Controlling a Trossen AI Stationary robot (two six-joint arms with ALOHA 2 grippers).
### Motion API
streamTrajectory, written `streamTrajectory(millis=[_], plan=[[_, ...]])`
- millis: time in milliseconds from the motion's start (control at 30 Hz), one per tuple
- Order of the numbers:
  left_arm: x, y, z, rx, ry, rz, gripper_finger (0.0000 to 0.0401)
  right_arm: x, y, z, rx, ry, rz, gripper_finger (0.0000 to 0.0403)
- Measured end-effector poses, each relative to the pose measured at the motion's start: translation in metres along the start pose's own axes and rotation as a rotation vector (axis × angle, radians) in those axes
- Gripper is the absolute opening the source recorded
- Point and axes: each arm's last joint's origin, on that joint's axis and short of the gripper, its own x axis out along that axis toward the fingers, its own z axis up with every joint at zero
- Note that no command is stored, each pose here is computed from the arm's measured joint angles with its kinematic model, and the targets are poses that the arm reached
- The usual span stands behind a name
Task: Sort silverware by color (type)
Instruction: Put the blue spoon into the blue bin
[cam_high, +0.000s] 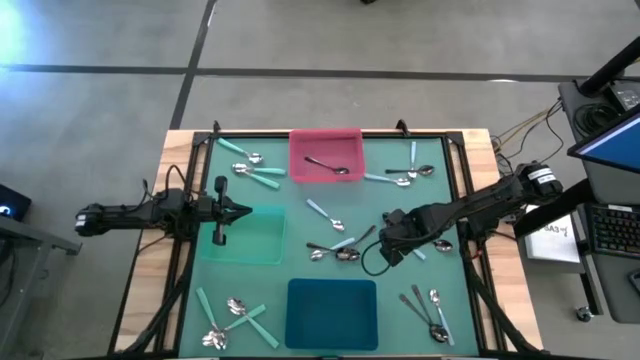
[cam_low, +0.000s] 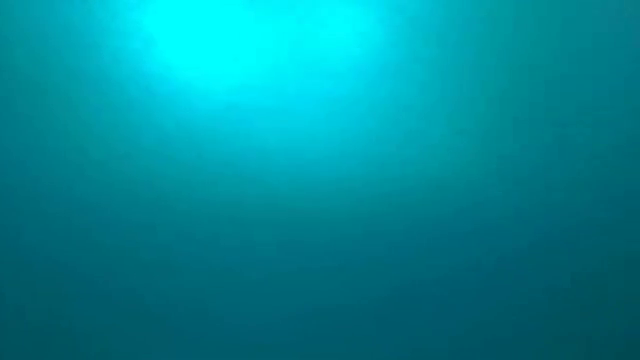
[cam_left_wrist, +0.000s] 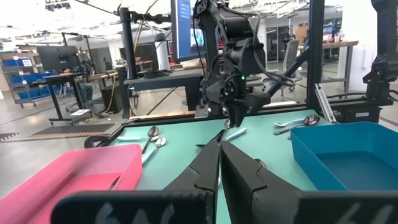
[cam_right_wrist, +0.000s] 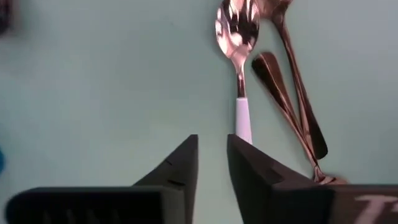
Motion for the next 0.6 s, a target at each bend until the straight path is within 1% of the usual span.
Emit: streamTrajectory(millis=[133,233,367,600], plan=[[0.000,0.000,0.000,0.000,0.000,0.000,0.0000,0.016,-0.005,-0.003,0.025,0.062,-0.052,0.0114],[0.000,0.000,0.000,0.000,0.000,0.000,0.0000,0.026,-0.009,-0.006,0.039,0.081,-0.092,0.0125],[0.000,0.000,0.000,0.000,0.000,0.000,0.0000,0.030,-0.013,-0.007,0.040,0.085,-0.103,0.0124],[0.000,0.000,0.000,0.000,0.000,0.000,0.0000,0.040,-0.016,-0.008,0.041,0.070,-0.089,0.0107]])
